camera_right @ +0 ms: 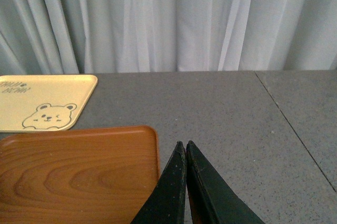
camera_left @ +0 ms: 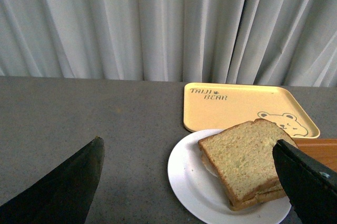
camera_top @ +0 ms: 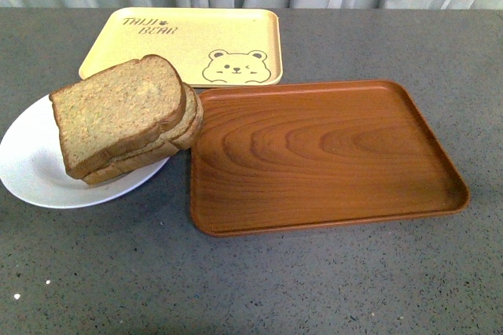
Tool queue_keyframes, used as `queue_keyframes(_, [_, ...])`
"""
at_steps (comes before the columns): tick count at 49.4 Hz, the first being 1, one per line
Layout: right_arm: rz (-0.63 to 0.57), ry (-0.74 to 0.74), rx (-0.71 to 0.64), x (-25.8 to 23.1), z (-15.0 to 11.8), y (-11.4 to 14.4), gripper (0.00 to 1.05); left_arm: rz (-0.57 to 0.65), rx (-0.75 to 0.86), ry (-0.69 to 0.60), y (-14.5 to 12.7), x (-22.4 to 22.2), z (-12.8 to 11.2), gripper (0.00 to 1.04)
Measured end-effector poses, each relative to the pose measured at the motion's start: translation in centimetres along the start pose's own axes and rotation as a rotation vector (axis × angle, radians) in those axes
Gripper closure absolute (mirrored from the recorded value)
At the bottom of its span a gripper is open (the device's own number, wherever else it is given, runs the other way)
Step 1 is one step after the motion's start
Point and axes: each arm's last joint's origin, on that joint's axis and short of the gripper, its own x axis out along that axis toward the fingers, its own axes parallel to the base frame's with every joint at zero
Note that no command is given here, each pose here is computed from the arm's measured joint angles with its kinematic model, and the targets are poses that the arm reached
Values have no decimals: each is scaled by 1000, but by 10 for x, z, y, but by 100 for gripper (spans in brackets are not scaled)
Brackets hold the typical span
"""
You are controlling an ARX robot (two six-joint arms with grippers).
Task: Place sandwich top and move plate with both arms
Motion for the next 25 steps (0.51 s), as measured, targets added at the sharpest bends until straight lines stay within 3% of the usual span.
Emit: queue_keyframes(25, [-1,-23,0,-22,7,0,103,0,0,0,0,0,0,9])
